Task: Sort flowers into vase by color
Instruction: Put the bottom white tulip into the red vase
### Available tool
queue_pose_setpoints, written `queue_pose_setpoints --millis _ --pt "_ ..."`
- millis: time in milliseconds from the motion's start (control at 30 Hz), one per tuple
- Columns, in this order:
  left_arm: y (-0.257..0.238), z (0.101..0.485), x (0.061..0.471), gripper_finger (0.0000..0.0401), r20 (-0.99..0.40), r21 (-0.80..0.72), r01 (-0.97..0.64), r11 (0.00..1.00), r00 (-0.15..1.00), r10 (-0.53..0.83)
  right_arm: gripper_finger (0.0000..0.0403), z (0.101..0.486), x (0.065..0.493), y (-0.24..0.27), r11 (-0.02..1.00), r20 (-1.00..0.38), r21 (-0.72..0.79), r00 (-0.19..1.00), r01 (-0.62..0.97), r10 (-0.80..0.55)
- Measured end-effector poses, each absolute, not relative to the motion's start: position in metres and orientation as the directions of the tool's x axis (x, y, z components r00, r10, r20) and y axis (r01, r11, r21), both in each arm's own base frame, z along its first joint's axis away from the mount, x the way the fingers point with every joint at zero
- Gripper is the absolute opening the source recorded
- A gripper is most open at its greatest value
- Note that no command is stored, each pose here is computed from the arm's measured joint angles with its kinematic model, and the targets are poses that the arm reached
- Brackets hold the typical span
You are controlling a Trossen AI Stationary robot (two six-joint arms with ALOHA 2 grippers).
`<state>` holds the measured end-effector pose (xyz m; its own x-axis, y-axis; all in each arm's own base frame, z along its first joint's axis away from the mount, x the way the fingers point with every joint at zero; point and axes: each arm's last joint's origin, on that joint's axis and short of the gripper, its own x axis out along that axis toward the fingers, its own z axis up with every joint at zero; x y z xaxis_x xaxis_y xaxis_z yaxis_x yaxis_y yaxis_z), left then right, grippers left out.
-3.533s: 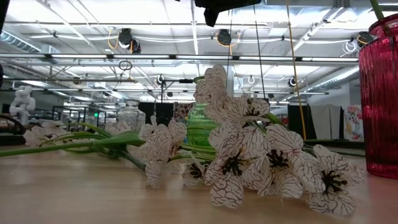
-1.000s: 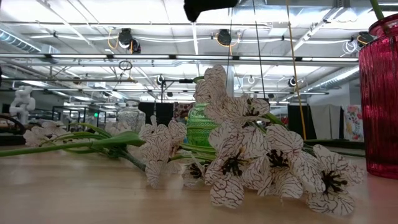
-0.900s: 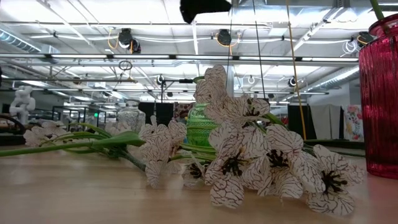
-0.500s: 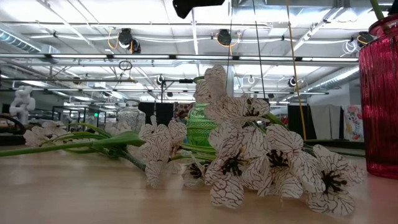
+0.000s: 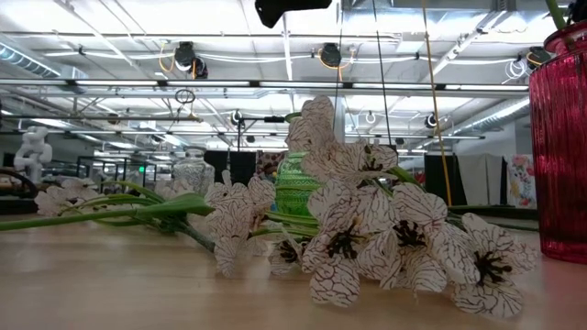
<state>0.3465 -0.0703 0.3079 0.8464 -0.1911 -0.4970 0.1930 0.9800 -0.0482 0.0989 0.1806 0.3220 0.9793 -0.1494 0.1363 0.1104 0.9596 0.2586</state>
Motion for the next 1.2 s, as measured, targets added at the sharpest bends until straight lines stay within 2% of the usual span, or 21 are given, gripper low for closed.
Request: queue_pose_setpoints --millis 600,933,1200 --pt "-0.068 0.308 0.347 0.0239 -0.497 -0.034 0.165 0.986 0.853 -0.159 0.0002 0.284 0.114 0.209 0.931 0.044 0.271 0.963 0.246 -0.267" --pt "-0.069 0.310 0.348 0.0239 -0.476 -0.035 0.166 0.986 0.864 -0.162 0.0002 0.287 0.118 0.205 0.908 0.047 0.322 0.953 0.268 -0.299" --pt "-0.069 0.310 0.348 0.0239 -0.476 -0.035 0.166 0.986 0.864 -0.162 0.0002 0.287 0.121 0.203 0.914 0.047 0.285 0.948 0.289 -0.315"
